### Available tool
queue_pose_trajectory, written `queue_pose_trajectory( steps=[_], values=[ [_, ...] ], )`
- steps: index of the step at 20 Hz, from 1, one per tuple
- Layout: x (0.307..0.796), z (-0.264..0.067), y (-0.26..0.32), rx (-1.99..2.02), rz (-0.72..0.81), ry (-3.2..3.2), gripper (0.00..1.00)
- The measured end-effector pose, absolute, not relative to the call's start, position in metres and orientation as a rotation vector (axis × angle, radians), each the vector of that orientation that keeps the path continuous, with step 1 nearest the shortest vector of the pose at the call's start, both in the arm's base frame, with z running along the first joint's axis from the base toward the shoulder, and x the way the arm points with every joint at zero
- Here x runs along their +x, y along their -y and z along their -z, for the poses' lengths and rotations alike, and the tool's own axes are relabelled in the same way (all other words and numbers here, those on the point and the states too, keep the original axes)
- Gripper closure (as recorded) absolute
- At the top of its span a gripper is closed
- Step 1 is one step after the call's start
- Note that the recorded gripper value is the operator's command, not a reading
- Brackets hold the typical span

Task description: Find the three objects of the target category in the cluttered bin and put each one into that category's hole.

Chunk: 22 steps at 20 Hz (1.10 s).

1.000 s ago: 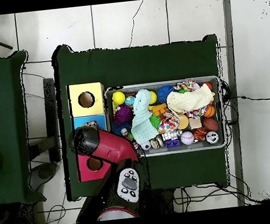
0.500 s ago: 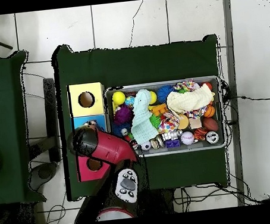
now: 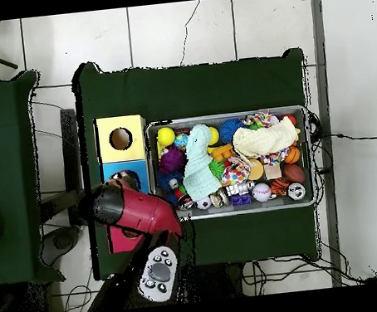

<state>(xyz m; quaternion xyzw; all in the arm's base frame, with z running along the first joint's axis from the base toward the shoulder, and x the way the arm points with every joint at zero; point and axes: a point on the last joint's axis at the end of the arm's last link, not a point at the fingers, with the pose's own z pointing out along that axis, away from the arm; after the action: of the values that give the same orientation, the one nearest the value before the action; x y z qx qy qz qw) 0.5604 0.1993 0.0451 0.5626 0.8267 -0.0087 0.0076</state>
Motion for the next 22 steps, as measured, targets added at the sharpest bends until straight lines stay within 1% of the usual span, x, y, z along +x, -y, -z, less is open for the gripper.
queue_pose_trajectory(
  steps=[6, 19, 20, 22],
  values=[
    [0.556, -0.087, -0.200, 1.740, 0.056, -2.605, 0.00],
    [0.553, -0.092, -0.195, 1.750, 0.070, -2.619, 0.00],
    [0.550, -0.091, -0.194, 1.743, 0.085, -2.630, 1.00],
    [0.549, -0.092, -0.190, 1.737, 0.092, -2.630, 1.00]
  ],
)
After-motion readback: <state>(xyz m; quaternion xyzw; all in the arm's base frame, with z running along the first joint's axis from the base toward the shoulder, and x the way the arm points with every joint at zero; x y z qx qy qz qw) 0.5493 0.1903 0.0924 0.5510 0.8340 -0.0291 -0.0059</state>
